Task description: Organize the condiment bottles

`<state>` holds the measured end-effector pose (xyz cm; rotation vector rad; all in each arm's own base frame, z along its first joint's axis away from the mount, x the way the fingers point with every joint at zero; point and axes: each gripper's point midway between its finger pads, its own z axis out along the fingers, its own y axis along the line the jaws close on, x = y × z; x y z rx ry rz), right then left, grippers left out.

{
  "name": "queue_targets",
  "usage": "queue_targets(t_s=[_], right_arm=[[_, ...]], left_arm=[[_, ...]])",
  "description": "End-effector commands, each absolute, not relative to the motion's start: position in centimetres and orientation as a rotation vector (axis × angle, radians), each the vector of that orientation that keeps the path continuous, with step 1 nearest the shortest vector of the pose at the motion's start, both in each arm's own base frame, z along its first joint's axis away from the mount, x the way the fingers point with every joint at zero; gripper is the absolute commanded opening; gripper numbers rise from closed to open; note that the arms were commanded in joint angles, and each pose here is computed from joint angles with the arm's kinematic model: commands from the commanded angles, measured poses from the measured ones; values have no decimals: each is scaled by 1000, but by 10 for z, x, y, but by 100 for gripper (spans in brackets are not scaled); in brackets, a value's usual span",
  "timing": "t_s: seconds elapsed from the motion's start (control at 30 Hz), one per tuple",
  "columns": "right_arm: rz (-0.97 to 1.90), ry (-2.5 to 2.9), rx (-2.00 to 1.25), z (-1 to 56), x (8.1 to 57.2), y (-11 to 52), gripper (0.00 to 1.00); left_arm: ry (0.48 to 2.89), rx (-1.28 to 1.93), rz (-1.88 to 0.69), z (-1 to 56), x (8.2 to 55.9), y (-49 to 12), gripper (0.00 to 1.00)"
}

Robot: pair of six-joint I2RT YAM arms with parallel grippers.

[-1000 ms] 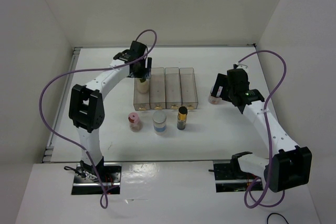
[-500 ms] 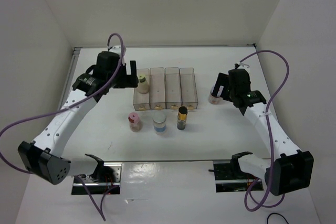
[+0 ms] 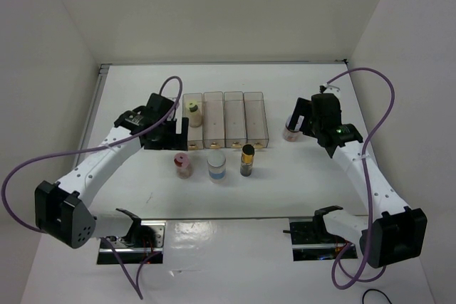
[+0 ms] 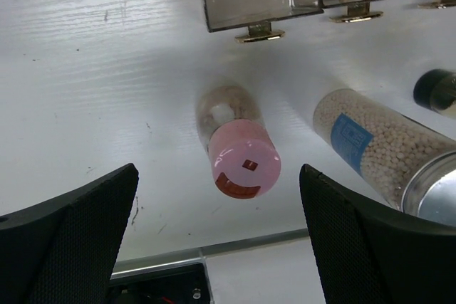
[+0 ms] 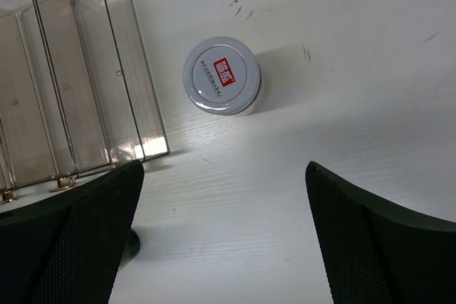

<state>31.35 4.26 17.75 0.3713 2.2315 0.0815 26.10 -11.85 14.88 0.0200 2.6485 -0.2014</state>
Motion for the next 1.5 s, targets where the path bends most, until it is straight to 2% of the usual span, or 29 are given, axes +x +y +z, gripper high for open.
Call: queue_targets(t_s=[0.0,0.4,0.63,0.8,0.97,1.03,1.37,1.47], right_arm=[[98,2165,380,190,320,42,98],[78,2159,389,190,320,38,98],[83,2158,399,190,320,39,98],[83,2158,399,190,320,39,98],[83,2158,399,190,320,39,98],[83,2158,399,190,320,39,98],[83,2158,399,190,320,39,98],[83,2158,399,190,320,39,98]], left_arm=[[2664,92,-276,151,253,-134,100],[2728,146,-147,133,245,-140,99],[2783,139,-115,113,246,-141,93],[2787,137,-96,108,246,-139,93],[2787,137,-96,106,248,-140,85],[2789,138,-95,104,250,-141,79],[2813,145,-110,98,246,-143,77],[2821,146,-104,96,246,-143,68]])
